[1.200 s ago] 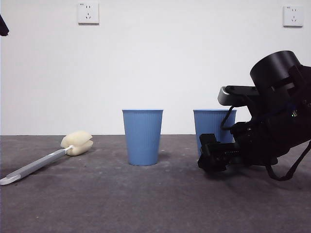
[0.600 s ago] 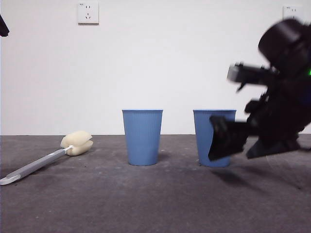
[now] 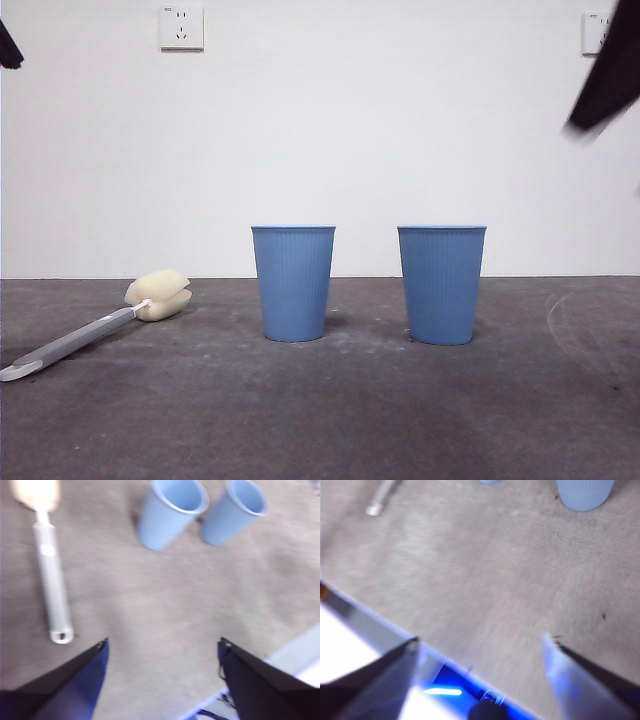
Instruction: Pick up the cup brush,pick up the cup,insert the brush into the cup,clean the cup,put the cup brush back,put the cup back to the fixed position on the table
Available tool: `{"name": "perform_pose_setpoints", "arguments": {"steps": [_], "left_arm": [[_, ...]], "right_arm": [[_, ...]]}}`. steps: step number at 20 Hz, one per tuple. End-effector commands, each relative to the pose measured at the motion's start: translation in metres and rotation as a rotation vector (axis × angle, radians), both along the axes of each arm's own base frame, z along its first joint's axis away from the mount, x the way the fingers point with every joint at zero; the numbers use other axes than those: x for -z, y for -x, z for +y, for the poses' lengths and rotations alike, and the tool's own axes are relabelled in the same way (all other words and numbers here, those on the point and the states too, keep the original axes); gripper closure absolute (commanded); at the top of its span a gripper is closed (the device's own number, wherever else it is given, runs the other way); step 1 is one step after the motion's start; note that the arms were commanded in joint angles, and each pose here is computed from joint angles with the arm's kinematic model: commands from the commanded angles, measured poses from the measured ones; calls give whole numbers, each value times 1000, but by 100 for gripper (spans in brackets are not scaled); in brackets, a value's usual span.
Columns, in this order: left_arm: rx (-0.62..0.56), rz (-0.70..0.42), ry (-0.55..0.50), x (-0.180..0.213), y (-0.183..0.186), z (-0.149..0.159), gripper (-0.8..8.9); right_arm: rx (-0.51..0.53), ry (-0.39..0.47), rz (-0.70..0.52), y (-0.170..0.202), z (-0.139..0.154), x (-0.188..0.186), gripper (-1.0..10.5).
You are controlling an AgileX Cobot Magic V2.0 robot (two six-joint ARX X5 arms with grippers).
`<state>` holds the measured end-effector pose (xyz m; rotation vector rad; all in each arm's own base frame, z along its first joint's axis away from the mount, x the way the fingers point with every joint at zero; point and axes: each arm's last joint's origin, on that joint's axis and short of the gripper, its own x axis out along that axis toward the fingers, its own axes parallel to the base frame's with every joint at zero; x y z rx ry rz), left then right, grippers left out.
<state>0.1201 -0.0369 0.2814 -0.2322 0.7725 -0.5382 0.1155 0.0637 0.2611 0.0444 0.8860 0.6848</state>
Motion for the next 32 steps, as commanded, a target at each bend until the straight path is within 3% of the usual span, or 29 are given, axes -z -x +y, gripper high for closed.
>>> {"name": "perform_pose_setpoints", "arguments": {"steps": [1, 2, 3, 13, 19, 21, 23, 26, 28, 32], "left_arm": [[30, 11, 13, 2, 1, 0, 668], [29, 14, 12, 3, 1, 0, 779], [29, 15, 11, 3, 1, 0, 830], [21, -3, 7, 2, -2, -1, 821], [21, 25, 2, 5, -8, -2, 821], [-3, 1, -51, 6, -11, -1, 822], [9, -112, -117, 2, -18, -1, 821], [65, -459, -226, -18, -29, -2, 821], [-23, -653, -345, -34, -29, 7, 817], [-231, -859, -422, -39, -7, 30, 817]], "right_arm": [[-24, 10, -21, 10, -4, -18, 812], [-32, 14, -31, 13, -6, -24, 922], [-37, 18, -34, 15, -7, -30, 958], [-7, 14, -14, 18, -8, -38, 945], [32, 55, -31, 17, -10, -38, 945], [48, 70, -38, 17, -10, -37, 945], [63, 86, -46, 16, -11, -37, 946], [81, 103, -53, 16, -11, -37, 945], [92, 115, -58, 16, -12, -37, 945], [92, 115, -58, 16, -12, -37, 946]]}}
